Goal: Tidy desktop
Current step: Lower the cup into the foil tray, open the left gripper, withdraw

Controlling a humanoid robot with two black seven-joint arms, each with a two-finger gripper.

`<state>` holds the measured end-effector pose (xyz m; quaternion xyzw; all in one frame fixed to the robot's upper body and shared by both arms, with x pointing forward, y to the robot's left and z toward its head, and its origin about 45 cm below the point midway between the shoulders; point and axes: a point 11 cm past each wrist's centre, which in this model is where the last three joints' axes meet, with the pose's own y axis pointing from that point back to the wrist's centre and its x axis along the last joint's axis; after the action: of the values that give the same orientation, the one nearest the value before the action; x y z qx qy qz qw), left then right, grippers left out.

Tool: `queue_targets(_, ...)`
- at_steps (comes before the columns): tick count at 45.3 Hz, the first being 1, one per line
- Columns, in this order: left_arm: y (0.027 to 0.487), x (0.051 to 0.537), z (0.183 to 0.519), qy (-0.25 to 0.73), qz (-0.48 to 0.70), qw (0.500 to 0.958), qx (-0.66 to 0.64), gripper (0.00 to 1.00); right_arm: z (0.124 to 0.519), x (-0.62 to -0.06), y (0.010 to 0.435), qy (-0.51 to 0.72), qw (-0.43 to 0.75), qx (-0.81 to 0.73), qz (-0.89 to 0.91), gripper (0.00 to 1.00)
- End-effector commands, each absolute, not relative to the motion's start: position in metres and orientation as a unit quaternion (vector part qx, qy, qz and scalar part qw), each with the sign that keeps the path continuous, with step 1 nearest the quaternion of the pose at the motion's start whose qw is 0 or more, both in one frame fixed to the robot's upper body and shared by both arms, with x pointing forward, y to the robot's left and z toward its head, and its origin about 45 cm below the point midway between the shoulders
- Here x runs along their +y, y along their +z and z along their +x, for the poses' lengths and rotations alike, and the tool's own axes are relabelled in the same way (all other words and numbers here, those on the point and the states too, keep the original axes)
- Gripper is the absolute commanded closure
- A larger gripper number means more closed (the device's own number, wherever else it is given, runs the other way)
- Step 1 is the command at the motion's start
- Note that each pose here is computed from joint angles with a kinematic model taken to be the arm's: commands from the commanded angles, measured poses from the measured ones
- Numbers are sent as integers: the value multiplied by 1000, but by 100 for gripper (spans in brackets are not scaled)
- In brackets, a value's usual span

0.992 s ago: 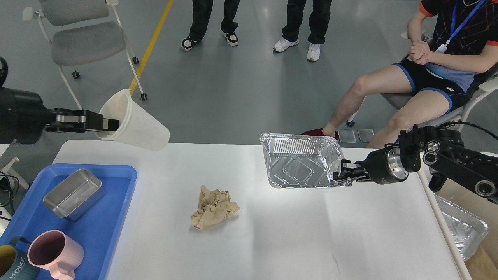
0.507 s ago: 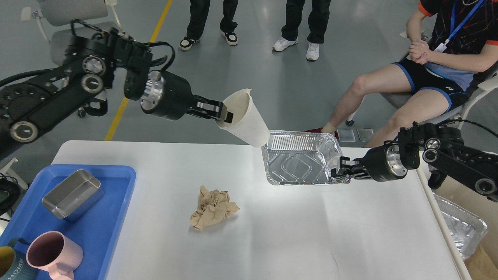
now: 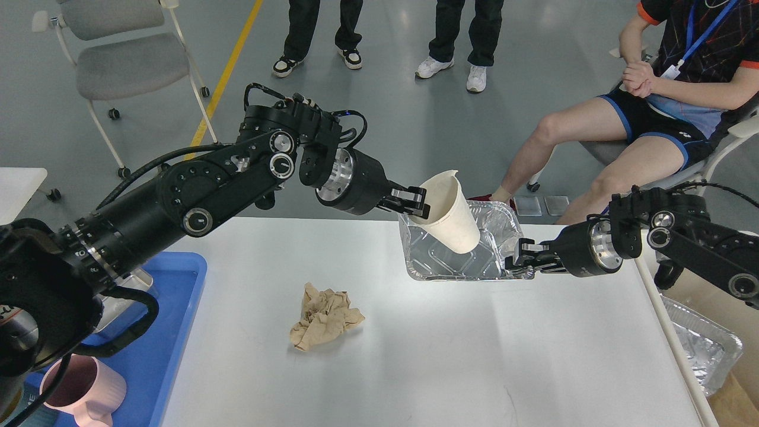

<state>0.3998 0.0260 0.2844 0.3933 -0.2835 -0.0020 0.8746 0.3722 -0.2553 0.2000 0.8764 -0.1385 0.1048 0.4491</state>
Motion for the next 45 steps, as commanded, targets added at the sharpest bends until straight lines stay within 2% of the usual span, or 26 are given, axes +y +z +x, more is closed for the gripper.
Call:
queue_targets(1, 269, 22, 399, 5, 396, 877, -273, 96, 372, -254, 200, 105, 448, -138, 877, 100)
queue_targets(6, 265, 17, 397, 7, 392, 880, -269, 92, 370, -256, 198, 102, 449, -137, 877, 100)
queue_targets(8, 265, 16, 397, 7, 391, 880, -269, 86, 371, -255, 199, 103, 447, -139, 878, 100)
queue_targets(13, 263, 16, 396, 11, 386, 884, -262, 53, 370, -256, 198, 101, 446, -140, 878, 100)
queue_targets(16, 263, 17, 397, 14, 390, 882, -263, 28, 370, -256, 198, 101, 446, -139, 878, 100)
queue_targets(18, 264, 17, 398, 16, 389, 883, -263, 18, 370, -256, 197, 101, 447, -140, 878, 100)
queue_targets(27, 275, 21, 404, 28, 382, 887, -260, 7, 370, -256, 197, 101, 447, -140, 878, 100)
queue_targets(34, 288, 31, 411, 37, 381, 885, -266, 6, 370, -256, 197, 100, 446, -140, 878, 100)
queue_targets(39, 300, 60, 415, 49, 390, 875, -282, 6, 370, -256, 197, 100, 447, -139, 878, 100)
queue_targets(45, 316, 103, 399, 45, 397, 860, -317, 6, 370, -256, 197, 101, 447, -140, 878, 100)
